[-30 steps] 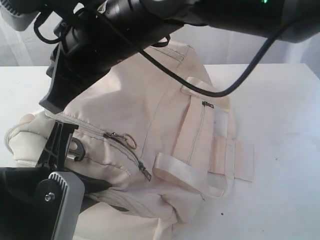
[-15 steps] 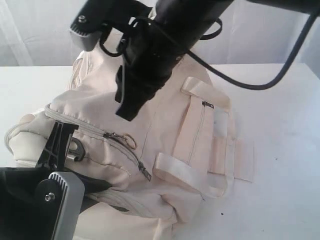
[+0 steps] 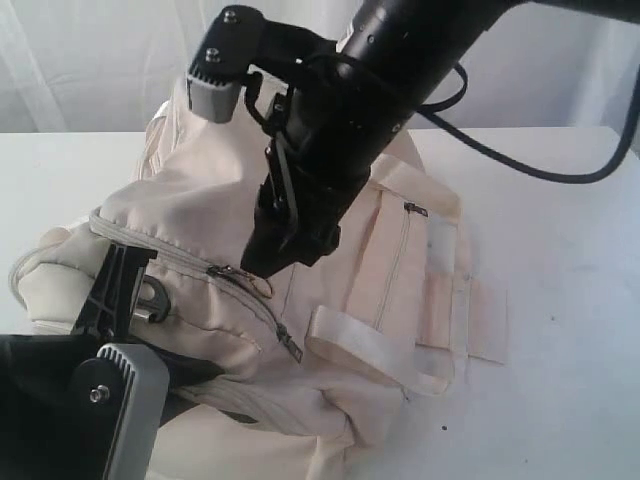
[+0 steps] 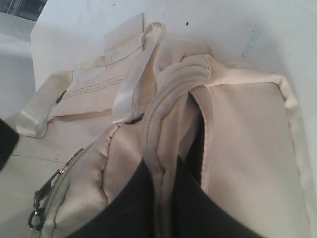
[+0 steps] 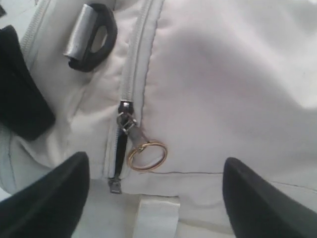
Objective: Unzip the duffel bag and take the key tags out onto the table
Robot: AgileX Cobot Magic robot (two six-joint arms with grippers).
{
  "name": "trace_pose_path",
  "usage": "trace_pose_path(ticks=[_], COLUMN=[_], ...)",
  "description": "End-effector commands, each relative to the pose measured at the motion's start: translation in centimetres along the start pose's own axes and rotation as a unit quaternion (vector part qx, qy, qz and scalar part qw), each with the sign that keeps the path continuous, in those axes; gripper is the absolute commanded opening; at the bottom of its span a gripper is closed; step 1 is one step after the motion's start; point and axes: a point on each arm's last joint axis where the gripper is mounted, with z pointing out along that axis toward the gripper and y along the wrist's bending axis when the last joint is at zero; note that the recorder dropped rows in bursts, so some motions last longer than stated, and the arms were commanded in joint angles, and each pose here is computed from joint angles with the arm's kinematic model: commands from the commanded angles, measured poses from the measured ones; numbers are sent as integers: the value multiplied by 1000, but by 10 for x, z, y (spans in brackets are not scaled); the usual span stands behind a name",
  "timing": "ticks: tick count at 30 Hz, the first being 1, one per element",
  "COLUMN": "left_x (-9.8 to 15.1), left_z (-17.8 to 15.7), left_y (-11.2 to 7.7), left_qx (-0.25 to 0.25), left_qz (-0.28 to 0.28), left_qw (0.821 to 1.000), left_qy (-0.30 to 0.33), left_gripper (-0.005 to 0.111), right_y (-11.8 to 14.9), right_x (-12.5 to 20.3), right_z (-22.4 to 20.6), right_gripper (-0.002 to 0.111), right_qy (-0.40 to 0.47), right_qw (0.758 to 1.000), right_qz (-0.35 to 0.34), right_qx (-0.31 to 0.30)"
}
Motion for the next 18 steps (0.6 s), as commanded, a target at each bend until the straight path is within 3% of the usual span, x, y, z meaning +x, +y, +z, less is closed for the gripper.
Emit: trace_pose_path(ticks=[1, 12, 14, 18], left_x=[-2, -2, -2, -2], left_z=[-2, -2, -2, -2], left_y=[-1, -1, -1, -1], left_qx=[7, 7, 7, 7], left_qz=[-11, -11, -11, -11], left_qw=[1000, 1000, 1000, 1000], left_qy=[-7, -7, -7, -7], left_gripper=[0, 0, 0, 0], right_y=[-11, -22, -21, -17], right_x=[7, 16, 15, 18], right_z=[22, 61, 61, 61], right_gripper=[77, 75, 67, 37], right_qy=[14, 40, 35, 51], right_qw=[1000, 998, 998, 996], right_qz=[-5, 16, 20, 20], right_qx=[-8, -41, -45, -70])
